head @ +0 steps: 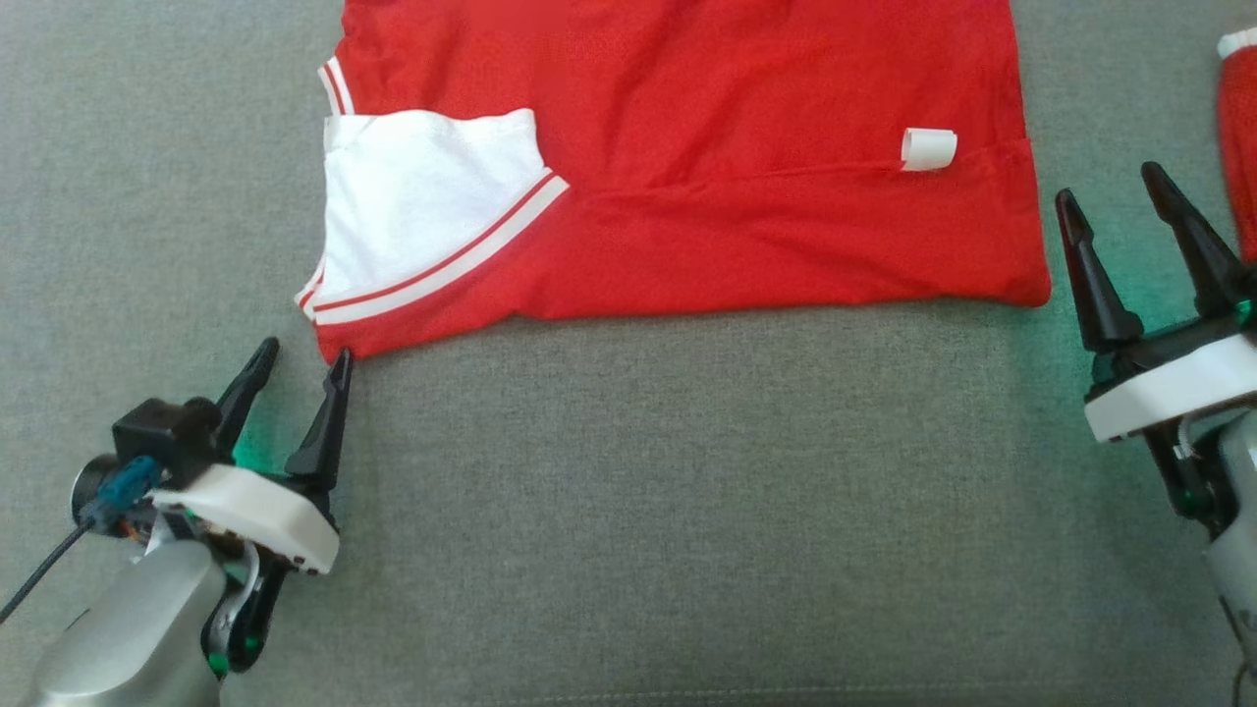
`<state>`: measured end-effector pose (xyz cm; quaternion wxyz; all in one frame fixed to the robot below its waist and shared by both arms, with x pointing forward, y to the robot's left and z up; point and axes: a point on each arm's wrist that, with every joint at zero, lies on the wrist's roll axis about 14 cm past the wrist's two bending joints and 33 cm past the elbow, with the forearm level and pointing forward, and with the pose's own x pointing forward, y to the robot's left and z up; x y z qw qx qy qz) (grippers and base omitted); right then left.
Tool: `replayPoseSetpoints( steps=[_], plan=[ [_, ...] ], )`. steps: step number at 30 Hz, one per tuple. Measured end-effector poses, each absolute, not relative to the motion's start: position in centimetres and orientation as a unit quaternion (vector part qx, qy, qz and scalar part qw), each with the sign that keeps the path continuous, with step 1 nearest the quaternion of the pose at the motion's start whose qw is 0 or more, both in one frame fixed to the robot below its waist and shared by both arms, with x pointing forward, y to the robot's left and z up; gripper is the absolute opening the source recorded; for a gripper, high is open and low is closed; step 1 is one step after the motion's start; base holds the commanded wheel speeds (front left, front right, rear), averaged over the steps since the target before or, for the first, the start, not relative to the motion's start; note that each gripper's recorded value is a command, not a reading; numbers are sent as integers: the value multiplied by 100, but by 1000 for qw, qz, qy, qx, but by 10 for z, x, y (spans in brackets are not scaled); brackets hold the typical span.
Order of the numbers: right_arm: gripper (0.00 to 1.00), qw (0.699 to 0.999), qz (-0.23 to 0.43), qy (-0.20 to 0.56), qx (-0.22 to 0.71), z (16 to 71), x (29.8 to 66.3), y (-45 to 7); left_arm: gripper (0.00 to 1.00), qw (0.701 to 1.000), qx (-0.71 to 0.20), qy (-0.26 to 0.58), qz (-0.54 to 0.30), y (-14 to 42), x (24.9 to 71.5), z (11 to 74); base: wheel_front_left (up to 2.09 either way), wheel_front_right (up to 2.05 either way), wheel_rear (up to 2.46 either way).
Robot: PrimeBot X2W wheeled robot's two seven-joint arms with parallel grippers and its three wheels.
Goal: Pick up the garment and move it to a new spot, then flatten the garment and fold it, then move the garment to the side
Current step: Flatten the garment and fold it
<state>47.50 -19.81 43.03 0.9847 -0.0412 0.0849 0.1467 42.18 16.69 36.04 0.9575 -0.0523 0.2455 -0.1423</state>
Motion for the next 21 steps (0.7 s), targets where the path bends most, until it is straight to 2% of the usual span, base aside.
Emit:
replayPoseSetpoints(
  steps=[11, 12, 15, 16, 21],
  plan=[
    [100, 986, 141, 88, -31, 426, 474, -197, 100, 954, -52, 258, -145, 163, 431, 352, 0, 0, 0],
    [100, 986, 141, 88, -31, 426, 474, -197, 97, 953, -53, 260, -148, 163, 431, 352, 0, 0, 0],
    [100, 985, 141, 91, -29, 424, 474, -196, 17, 950, -58, 265, -154, 160, 433, 352, 0, 0, 0],
    [100, 985, 140, 93, -28, 422, 474, -196, 0, 949, -61, 265, -158, 159, 433, 352, 0, 0, 0],
    [100, 984, 136, 109, -17, 411, 471, -193, 0, 947, -71, 264, -168, 156, 432, 353, 0, 0, 0]
  ],
)
